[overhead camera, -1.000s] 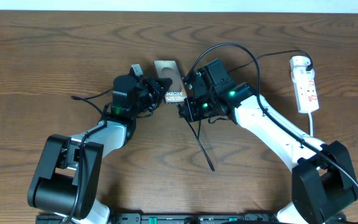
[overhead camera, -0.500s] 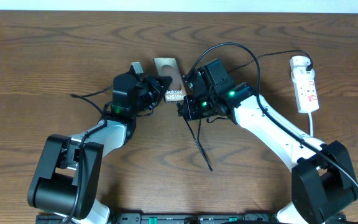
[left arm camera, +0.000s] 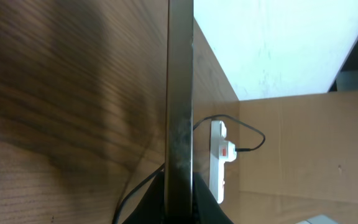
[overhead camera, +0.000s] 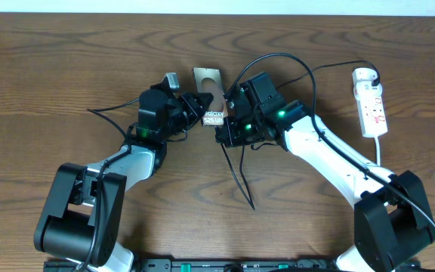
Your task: Plug charger to phone and switch on socket
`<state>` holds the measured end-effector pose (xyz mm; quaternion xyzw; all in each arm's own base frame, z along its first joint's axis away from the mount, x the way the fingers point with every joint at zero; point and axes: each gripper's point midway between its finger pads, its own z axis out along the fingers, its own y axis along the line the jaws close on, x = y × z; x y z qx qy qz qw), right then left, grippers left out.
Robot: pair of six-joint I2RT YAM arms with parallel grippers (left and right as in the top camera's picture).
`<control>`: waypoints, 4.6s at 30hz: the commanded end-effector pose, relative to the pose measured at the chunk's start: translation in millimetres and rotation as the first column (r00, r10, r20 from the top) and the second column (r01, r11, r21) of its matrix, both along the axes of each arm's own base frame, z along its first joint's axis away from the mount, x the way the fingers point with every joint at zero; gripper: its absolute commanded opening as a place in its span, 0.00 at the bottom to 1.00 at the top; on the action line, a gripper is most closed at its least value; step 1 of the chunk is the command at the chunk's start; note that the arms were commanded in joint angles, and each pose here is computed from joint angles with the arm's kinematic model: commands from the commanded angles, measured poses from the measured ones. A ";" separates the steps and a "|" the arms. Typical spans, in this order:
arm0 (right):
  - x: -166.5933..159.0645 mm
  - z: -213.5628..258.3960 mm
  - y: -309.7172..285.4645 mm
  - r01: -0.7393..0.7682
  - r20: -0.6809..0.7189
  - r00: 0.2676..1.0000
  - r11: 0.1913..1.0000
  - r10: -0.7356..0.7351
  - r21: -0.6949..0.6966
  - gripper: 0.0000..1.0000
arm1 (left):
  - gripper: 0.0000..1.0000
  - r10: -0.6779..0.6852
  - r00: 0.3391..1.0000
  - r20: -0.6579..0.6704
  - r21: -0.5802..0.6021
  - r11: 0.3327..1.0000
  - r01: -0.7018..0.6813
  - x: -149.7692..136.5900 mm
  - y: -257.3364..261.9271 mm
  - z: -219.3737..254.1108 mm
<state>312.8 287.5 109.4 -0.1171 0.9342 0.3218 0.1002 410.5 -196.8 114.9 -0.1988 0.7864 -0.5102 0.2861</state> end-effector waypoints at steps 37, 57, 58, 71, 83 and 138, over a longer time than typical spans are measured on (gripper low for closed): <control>-8.1 78.5 -55.6 0.038 0.202 0.979 0.998 -0.026 -0.059 0.80 | 0.07 -0.077 0.994 0.078 0.021 0.997 0.075 -1.5 -10.3 14.9; -23.3 123.8 -138.7 0.221 0.319 0.933 0.964 -0.166 -0.146 0.95 | 0.07 -0.212 0.965 -0.151 0.013 0.976 0.217 19.5 -17.8 -40.3; -23.8 123.4 -139.0 0.221 0.317 0.934 0.964 -0.166 -0.148 0.95 | 0.07 -0.213 0.965 -0.154 0.021 0.976 0.219 19.5 -17.4 -44.8; -24.3 122.2 -140.6 0.225 0.315 0.934 0.962 -0.167 -0.155 0.96 | 0.07 -0.107 0.958 -0.267 0.184 0.970 0.159 13.2 5.8 -90.9; -24.6 122.0 -140.7 0.222 0.315 0.935 0.962 -0.165 -0.157 0.96 | 0.80 -0.048 0.921 -0.386 0.250 0.956 0.154 -4.6 20.0 -115.7; 92.4 -42.7 -431.5 0.740 0.228 0.662 0.576 -0.714 -0.347 0.01 | 1.00 -0.103 0.995 0.018 0.581 0.810 0.073 -73.0 114.7 81.2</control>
